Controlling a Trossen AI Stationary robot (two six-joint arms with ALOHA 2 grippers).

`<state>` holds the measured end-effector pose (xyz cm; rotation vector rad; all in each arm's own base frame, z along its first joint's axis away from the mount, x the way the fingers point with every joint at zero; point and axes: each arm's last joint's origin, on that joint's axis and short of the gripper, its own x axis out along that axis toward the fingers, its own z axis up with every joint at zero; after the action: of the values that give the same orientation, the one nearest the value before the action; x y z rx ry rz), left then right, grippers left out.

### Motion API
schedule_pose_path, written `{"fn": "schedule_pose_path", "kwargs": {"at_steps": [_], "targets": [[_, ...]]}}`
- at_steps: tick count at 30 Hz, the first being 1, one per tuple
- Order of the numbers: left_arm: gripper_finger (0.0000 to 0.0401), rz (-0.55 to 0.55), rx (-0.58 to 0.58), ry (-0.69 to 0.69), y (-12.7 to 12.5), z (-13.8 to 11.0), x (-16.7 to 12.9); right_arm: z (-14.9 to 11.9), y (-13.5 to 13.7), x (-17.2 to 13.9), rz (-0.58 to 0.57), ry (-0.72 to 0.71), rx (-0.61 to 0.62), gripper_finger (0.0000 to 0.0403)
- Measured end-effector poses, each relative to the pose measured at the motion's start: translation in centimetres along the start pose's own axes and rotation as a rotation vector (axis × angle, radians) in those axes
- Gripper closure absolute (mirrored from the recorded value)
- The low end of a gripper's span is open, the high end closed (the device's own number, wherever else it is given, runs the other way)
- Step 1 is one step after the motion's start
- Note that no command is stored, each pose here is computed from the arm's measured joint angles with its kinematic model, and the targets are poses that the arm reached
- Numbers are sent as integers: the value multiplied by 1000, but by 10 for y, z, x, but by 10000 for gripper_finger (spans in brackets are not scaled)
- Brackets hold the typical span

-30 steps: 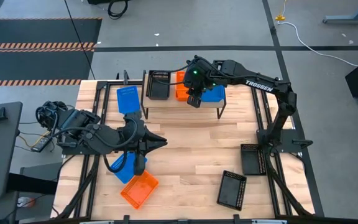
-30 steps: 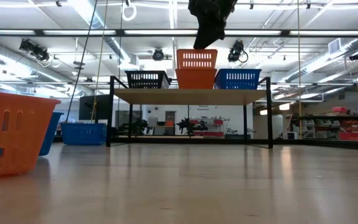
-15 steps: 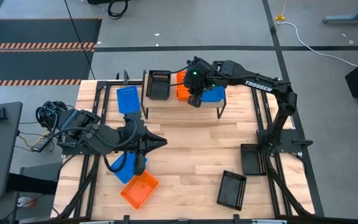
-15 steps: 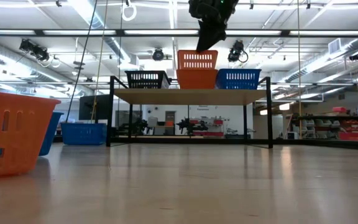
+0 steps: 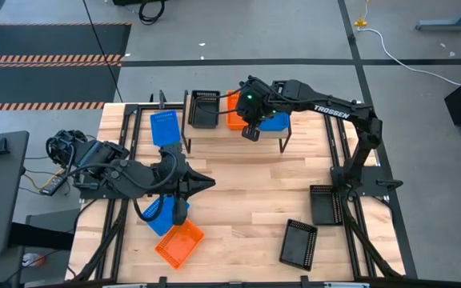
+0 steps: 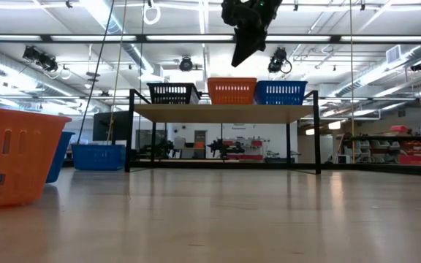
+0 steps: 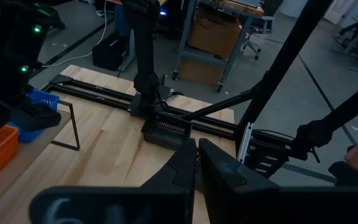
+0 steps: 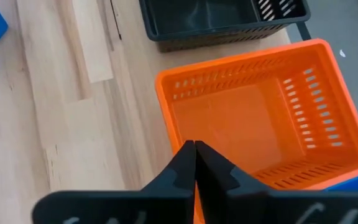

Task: Stack baskets on shelf by color
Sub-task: Stack the bottom black bin on top of the black bin on the shelf

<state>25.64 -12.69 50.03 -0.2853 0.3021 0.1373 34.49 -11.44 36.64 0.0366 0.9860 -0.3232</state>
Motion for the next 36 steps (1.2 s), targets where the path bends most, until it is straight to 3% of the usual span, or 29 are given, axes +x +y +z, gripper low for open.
{"fn": "schedule_pose_path", "kwargs": {"at_steps": [6, 13, 21, 26, 30, 36], "targets": [[377, 0, 1, 1, 0, 0, 0, 1, 1, -7, 4, -1, 30, 362], [381, 40, 20, 25, 6, -2, 2, 1, 5, -69, 78, -46, 114, 337], [368, 85, 79, 33, 16, 1, 8, -31, 26, -102, 205, 167, 211, 288], [363, 32, 171, 218, 22, -13, 6, -39, 56, -106, 325, 256, 209, 252], [355, 65, 204, 380, 28, -27, 1, -42, 82, -112, 357, 267, 184, 232], [337, 84, 250, 421, 31, -31, -1, -50, 115, -121, 337, 281, 182, 220]]}}
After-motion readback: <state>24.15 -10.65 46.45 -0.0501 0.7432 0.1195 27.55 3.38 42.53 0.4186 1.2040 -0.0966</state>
